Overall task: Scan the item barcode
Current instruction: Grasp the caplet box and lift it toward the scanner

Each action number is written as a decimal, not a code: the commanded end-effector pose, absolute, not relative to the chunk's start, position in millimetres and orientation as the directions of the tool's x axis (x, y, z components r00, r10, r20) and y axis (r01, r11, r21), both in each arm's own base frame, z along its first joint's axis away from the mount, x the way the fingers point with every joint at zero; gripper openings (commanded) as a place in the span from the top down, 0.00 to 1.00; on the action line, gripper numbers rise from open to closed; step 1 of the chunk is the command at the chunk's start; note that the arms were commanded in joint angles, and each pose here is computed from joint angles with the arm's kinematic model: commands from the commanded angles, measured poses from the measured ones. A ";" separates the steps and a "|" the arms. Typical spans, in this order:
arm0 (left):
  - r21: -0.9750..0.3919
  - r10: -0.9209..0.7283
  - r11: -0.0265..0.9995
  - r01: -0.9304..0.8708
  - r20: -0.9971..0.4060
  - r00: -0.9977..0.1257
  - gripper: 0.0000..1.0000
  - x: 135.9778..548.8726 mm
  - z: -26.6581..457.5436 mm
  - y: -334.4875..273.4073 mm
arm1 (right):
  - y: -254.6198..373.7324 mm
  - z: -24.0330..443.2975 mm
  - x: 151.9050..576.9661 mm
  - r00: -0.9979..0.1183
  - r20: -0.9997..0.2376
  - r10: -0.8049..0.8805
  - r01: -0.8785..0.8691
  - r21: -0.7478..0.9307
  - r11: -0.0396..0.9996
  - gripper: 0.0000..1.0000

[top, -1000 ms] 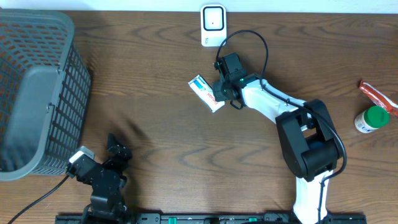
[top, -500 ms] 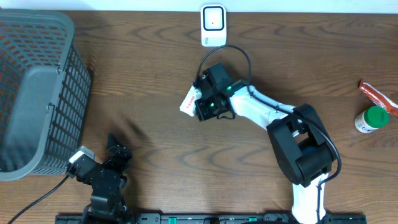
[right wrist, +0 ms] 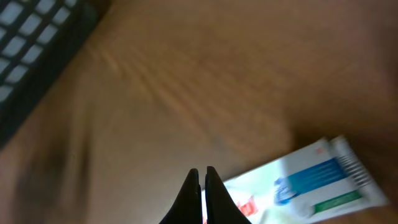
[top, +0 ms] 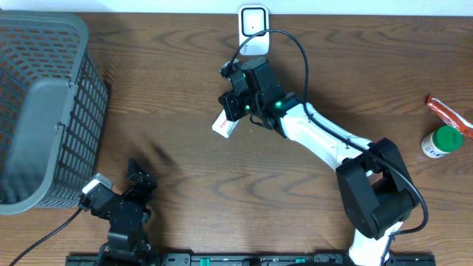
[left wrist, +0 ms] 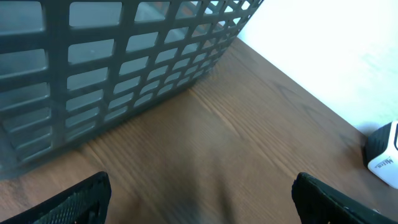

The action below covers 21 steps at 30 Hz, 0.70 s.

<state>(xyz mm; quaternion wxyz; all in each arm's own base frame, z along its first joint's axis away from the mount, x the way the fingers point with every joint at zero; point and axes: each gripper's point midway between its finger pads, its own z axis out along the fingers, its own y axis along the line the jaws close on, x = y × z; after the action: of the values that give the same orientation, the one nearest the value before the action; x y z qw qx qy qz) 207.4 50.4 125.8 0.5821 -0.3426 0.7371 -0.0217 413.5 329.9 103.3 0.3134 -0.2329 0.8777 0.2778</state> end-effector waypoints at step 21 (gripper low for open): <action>-0.404 -0.521 0.766 -0.499 -0.846 -0.114 0.07 204.7 115.5 52.3 | 366.9 71.6 418.7 -0.635 -0.746 -0.200 -0.496 0.195 0.846 0.96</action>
<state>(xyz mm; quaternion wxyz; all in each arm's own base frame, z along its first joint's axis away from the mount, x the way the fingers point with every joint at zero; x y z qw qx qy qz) 207.4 50.4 125.8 0.5821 -0.3426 0.7371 -0.0217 416.1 366.8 92.2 0.3708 -0.2127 0.8730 0.2349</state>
